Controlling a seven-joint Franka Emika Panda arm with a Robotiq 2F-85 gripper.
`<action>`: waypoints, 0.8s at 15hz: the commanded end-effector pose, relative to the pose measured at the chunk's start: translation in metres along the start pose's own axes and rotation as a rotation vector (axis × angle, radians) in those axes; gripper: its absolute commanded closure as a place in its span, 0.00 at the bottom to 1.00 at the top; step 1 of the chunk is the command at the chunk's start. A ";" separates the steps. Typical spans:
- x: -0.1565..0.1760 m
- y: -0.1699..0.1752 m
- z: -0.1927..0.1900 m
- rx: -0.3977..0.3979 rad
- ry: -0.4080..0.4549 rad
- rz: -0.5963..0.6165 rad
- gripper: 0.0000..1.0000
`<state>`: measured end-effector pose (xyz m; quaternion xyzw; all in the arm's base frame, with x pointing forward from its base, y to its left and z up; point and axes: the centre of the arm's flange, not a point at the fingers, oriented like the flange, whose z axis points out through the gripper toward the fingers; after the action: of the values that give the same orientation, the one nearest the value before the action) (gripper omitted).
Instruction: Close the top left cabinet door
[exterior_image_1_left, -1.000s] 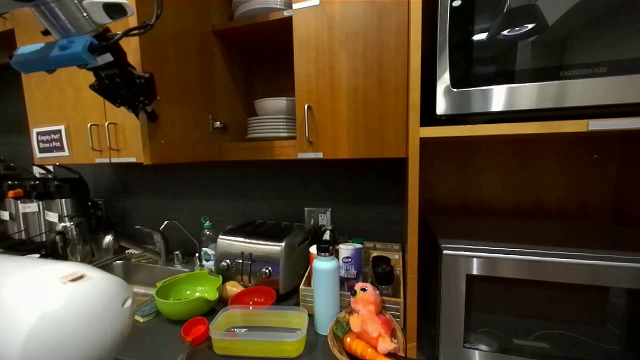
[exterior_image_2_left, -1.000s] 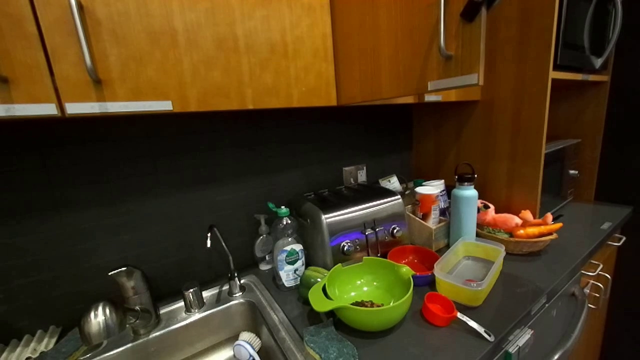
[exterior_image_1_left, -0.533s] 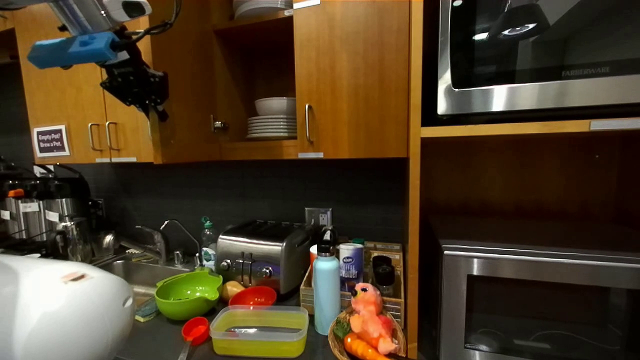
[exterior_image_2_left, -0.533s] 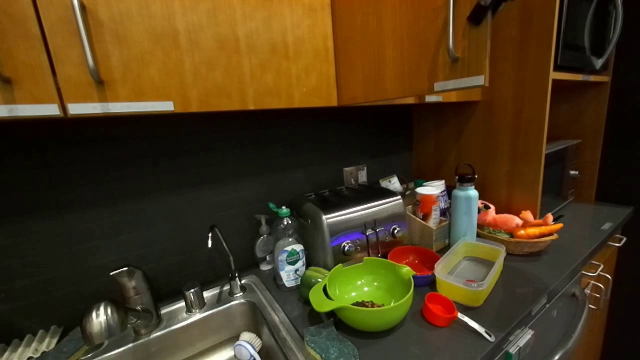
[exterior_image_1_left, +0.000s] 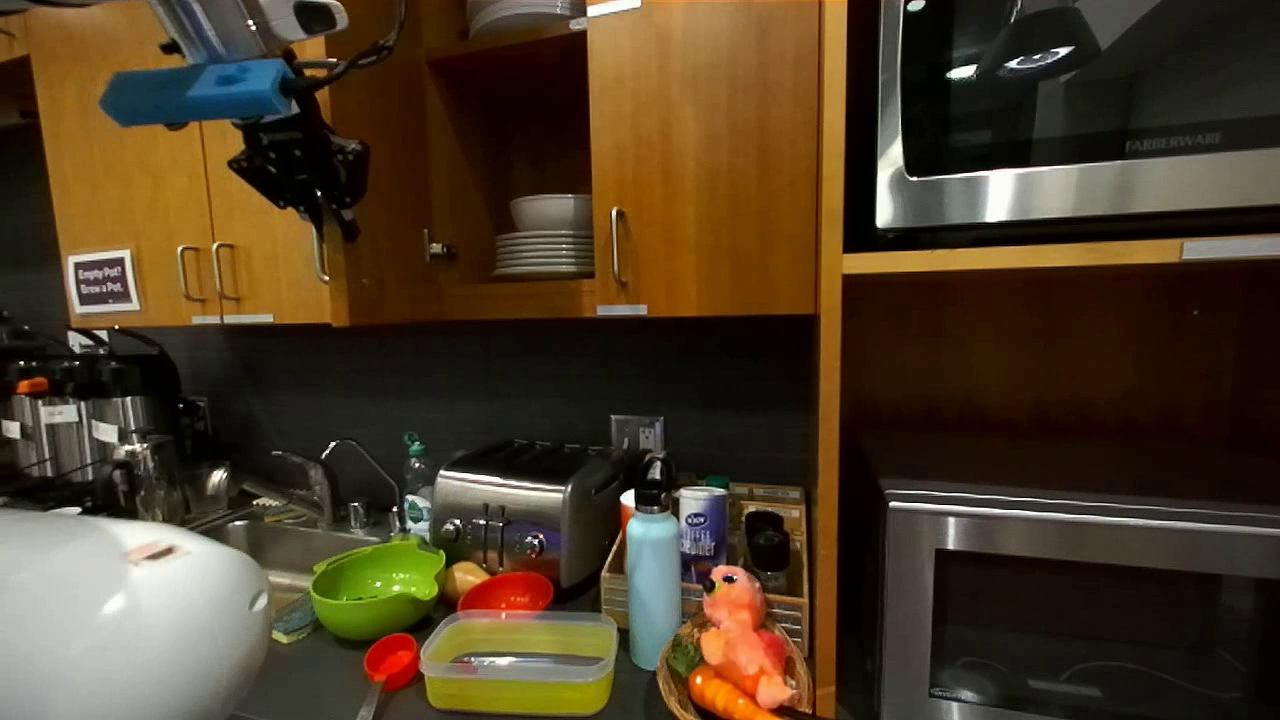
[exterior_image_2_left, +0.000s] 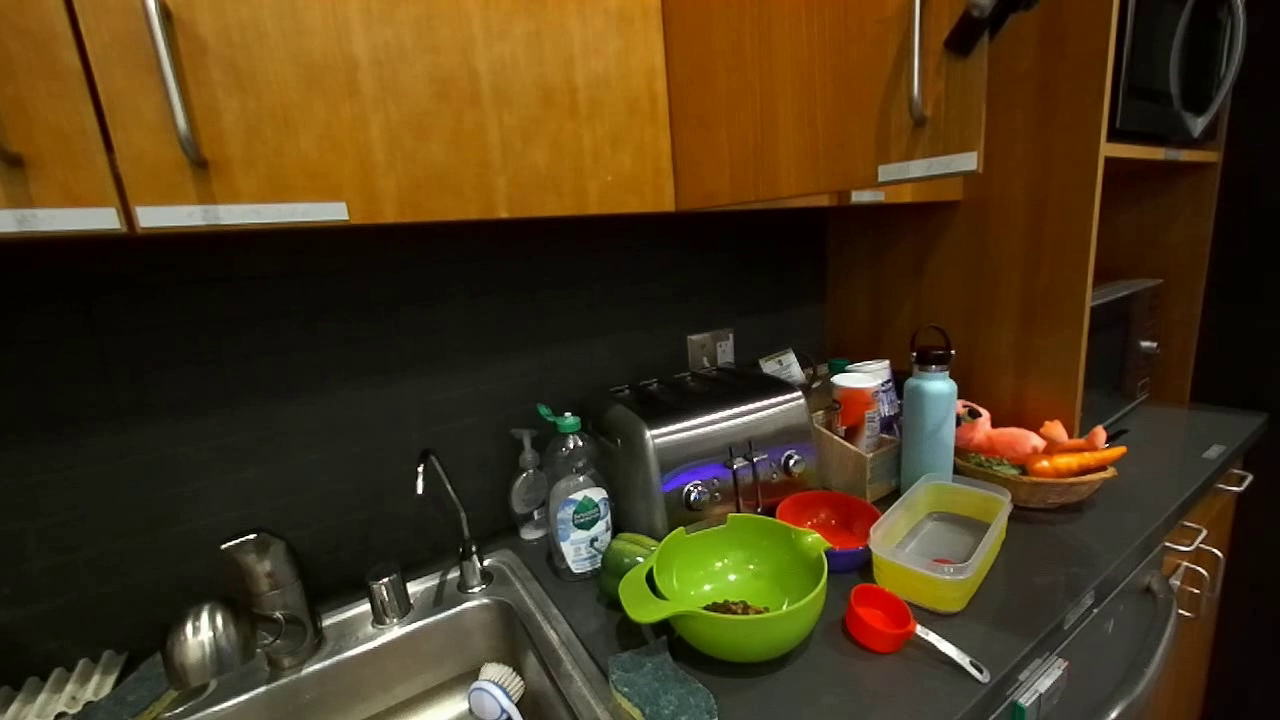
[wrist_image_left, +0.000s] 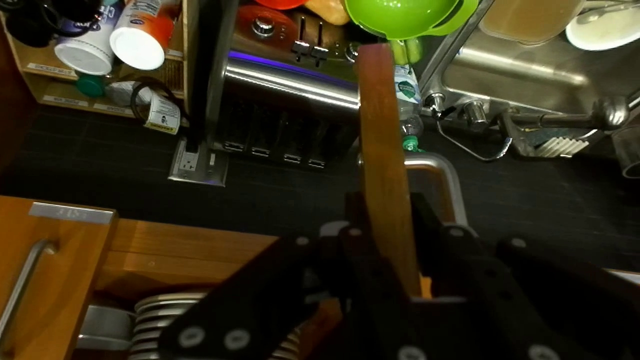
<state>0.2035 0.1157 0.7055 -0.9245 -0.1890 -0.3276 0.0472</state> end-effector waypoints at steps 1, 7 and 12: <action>0.025 0.048 -0.052 -0.128 0.063 0.011 0.94; 0.032 0.072 -0.058 -0.071 0.036 -0.018 0.94; 0.034 0.083 -0.059 -0.046 0.013 -0.037 0.94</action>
<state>0.2335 0.0774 0.7129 -0.9237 -0.2398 -0.2919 0.0635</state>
